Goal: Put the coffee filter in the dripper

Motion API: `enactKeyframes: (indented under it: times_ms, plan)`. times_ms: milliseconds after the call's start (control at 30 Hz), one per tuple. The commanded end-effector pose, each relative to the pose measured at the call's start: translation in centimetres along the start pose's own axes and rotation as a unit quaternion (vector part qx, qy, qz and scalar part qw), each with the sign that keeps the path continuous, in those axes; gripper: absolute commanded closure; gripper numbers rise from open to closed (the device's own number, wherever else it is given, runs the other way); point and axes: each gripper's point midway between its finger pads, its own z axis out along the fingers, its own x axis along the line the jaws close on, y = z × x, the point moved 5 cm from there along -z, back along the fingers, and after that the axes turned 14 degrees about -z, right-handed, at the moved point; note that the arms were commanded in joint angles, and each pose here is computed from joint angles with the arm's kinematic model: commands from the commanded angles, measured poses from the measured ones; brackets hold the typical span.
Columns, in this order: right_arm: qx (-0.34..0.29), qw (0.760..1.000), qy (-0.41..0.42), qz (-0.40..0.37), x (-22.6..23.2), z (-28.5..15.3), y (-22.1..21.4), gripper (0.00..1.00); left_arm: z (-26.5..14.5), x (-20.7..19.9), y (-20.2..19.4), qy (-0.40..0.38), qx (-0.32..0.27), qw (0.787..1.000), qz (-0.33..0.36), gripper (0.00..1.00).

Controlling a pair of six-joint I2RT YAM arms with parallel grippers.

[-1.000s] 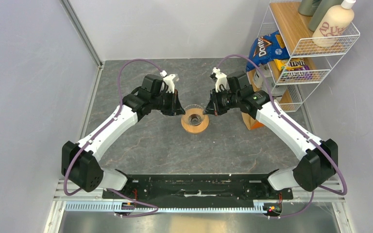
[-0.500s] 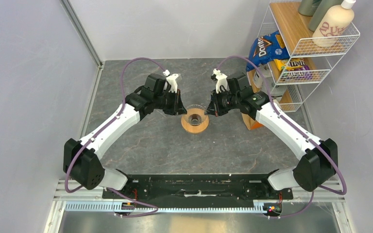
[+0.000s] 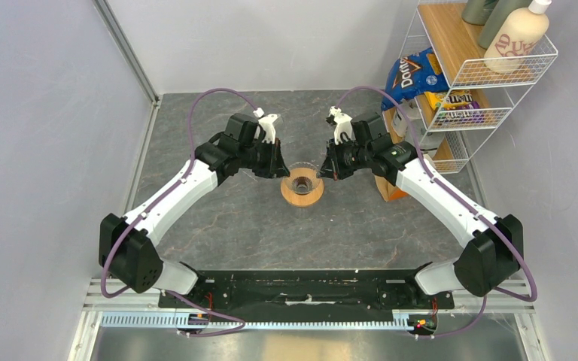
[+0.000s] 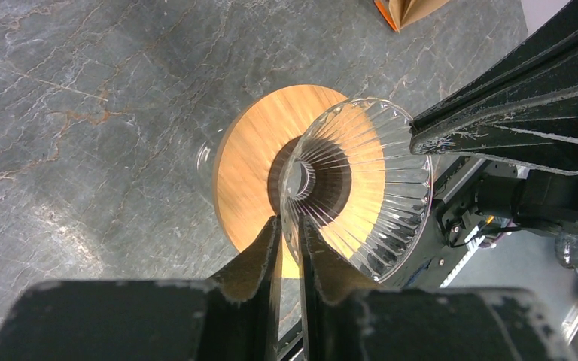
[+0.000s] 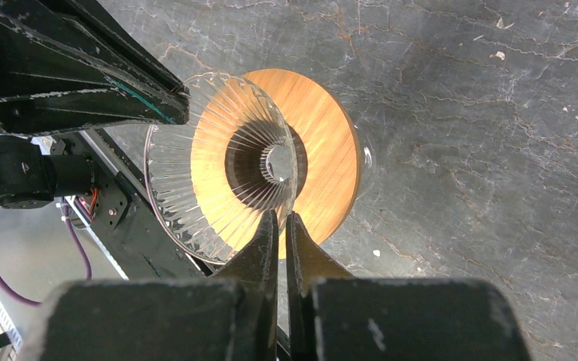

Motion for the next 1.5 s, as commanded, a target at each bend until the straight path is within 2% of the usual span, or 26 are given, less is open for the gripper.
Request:
enactKeyframes:
  times_ms: [0,133,300,433,633,867,967,1133,1300,1467]
  plan:
    - [0.082,0.996,0.018,-0.004,0.3,1.2,-3.6,0.94,1.2,1.5,-2.5,0.036,0.060,0.997,0.027,0.79]
    - [0.066,0.998,0.018,-0.015,0.8,0.2,-2.5,0.88,0.4,0.8,-1.8,0.031,0.045,0.998,0.034,0.76]
    - [0.048,0.998,0.023,-0.021,1.3,-0.6,-1.4,0.75,-0.1,0.0,-1.1,0.023,0.037,0.998,0.037,0.64]
    - [0.041,0.999,0.018,-0.024,1.3,-1.0,-0.6,0.61,-0.5,-0.7,-0.3,0.019,0.024,0.999,0.041,0.56]
    - [0.024,0.999,0.011,-0.034,1.5,-1.9,0.6,0.31,-1.4,-1.6,1.1,0.017,0.006,0.998,0.054,0.41]
    - [-0.019,0.995,0.005,-0.093,2.5,-6.1,3.1,0.11,-5.2,-3.0,3.5,0.008,-0.041,0.996,0.083,0.20]
    - [-0.024,0.991,-0.004,-0.132,2.7,-8.9,2.7,0.08,-8.1,-2.9,4.3,-0.006,-0.074,0.993,0.095,0.14]
    - [0.018,0.979,-0.031,-0.199,2.0,-12.3,-0.7,0.06,-11.5,-1.8,3.1,-0.016,-0.096,0.988,0.122,0.14]
    - [0.096,0.957,-0.122,-0.244,-1.2,-12.9,-3.8,0.13,-12.6,-1.5,1.3,-0.021,-0.113,0.986,0.124,0.14]
    - [0.152,0.925,-0.148,-0.314,-3.7,-11.8,-5.3,0.20,-13.0,-1.9,0.1,-0.053,-0.109,0.981,0.152,0.14]
